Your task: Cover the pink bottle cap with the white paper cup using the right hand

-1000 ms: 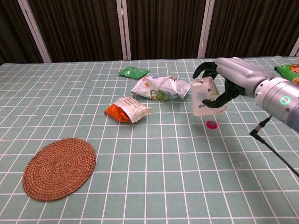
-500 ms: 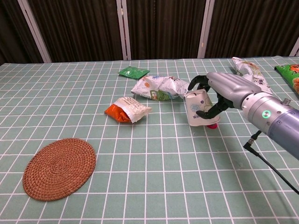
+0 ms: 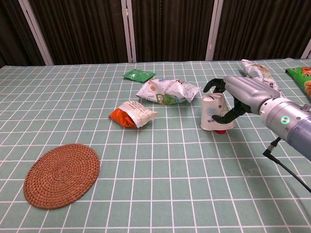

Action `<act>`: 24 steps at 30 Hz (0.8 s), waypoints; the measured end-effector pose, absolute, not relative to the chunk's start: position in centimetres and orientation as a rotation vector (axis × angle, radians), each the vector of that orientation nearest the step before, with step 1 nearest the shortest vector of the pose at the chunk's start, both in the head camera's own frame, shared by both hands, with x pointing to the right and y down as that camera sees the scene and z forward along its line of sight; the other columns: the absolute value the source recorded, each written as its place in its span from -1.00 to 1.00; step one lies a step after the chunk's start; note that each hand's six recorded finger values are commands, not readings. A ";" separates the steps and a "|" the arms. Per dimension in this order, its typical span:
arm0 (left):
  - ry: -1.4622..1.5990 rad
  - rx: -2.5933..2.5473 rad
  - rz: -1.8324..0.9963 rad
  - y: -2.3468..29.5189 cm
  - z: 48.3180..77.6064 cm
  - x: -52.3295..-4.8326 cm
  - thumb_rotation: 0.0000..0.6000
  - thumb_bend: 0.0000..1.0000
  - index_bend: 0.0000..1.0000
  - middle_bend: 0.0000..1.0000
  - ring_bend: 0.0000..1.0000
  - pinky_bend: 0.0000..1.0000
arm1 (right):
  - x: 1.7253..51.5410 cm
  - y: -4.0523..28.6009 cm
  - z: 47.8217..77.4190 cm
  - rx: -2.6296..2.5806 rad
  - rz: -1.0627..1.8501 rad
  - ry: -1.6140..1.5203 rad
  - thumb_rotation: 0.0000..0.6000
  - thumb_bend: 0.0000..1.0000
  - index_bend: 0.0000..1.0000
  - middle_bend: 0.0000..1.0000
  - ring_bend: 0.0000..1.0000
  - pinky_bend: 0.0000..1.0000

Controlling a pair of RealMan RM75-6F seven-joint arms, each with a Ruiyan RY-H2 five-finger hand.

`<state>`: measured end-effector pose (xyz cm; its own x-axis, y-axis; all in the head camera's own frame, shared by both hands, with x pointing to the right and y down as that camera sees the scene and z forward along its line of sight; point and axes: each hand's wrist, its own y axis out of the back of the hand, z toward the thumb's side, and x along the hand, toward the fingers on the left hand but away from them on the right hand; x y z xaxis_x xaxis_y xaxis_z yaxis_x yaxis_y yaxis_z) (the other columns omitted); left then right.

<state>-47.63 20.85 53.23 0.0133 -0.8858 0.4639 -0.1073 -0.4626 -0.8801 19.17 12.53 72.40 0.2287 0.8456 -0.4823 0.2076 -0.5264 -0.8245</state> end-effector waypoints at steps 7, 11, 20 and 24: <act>1.031 -1.638 -1.511 20.9 53.2 -47.5 1.00 -1.00 -1.00 -1.00 -1.00 -1.00 | 20.1 13.0 72.5 -1.965 1.330 -0.963 1.00 -0.45 -0.90 -0.82 -1.00 -0.42; 1.030 -1.640 -1.509 20.9 53.1 -47.5 1.00 -1.00 -1.00 -1.00 -1.00 -1.00 | 20.4 13.3 72.4 -1.977 1.337 -0.932 1.00 -0.47 -0.93 -0.87 -1.00 -0.49; 1.034 -1.646 -1.495 21.1 52.8 -47.3 1.00 -1.00 -1.00 -1.00 -1.00 -1.00 | 20.8 13.8 71.0 -1.979 1.316 -0.912 1.00 -0.55 -1.00 -1.00 -1.00 -0.88; 1.042 -1.647 -1.486 21.2 52.5 -47.3 1.00 -1.00 -1.00 -1.00 -1.00 -1.00 | 21.0 13.8 69.5 -1.977 1.273 -0.933 1.00 -0.79 -1.00 -1.00 -1.00 -0.99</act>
